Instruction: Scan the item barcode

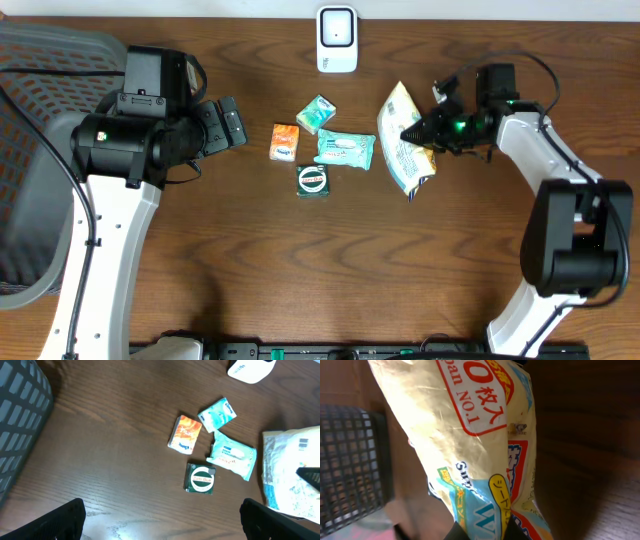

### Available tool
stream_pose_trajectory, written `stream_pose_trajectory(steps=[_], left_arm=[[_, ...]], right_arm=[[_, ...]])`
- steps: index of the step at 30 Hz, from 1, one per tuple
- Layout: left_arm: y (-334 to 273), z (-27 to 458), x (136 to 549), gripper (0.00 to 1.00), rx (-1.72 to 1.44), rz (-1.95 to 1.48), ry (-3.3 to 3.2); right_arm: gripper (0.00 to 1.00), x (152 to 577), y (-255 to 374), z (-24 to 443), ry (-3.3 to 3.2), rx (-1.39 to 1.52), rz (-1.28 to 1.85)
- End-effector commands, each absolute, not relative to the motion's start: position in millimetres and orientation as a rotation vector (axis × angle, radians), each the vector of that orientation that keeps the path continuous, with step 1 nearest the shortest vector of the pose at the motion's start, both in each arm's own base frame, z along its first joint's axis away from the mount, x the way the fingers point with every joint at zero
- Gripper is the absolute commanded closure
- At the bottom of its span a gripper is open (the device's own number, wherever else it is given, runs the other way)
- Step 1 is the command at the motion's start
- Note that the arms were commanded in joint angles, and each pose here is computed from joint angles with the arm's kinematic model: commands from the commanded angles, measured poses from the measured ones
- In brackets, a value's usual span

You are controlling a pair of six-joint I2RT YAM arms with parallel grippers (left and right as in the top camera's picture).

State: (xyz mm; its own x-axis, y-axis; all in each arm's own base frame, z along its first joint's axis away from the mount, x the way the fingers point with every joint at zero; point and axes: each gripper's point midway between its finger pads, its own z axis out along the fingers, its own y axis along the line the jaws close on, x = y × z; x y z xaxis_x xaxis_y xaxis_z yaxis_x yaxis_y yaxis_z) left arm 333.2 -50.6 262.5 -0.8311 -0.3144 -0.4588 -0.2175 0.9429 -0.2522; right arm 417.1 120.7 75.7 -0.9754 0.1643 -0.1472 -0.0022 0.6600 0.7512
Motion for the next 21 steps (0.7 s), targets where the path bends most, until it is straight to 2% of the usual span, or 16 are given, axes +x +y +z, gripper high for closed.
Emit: stream_pose_trajectory(steps=[1, 2, 7, 12, 15, 17, 21], left_arm=[[-48.3, 266.4, 334.4, 0.02, -0.378, -0.250, 2.575], [-48.3, 266.4, 334.4, 0.02, -0.378, -0.250, 2.575], [-48.3, 266.4, 334.4, 0.02, -0.378, -0.250, 2.575], [-48.3, 266.4, 334.4, 0.02, -0.378, -0.250, 2.575], [-48.3, 266.4, 334.4, 0.02, -0.378, -0.250, 2.575], [-48.3, 266.4, 334.4, 0.02, -0.378, -0.250, 2.575], [-48.3, 266.4, 334.4, 0.02, -0.378, -0.250, 2.575]], right_arm=[[0.99, 416.6, 112.1, 71.3, 2.636, 0.154, 1.330], [0.99, 418.0, 103.5, 63.8, 2.658, 0.186, 1.283], [0.74, 416.8, 55.5, 37.8, 2.776, 0.331, 0.959], [0.55, 411.5, 24.8, 46.8, 2.805, 0.373, 0.760], [0.25, 413.7, 22.5, 65.7, 2.763, 0.343, 0.745], [0.12, 414.4, 22.5, 77.9, 2.737, 0.328, 0.737], [0.09, 409.2, 23.3, 92.8, 2.725, 0.322, 0.734]])
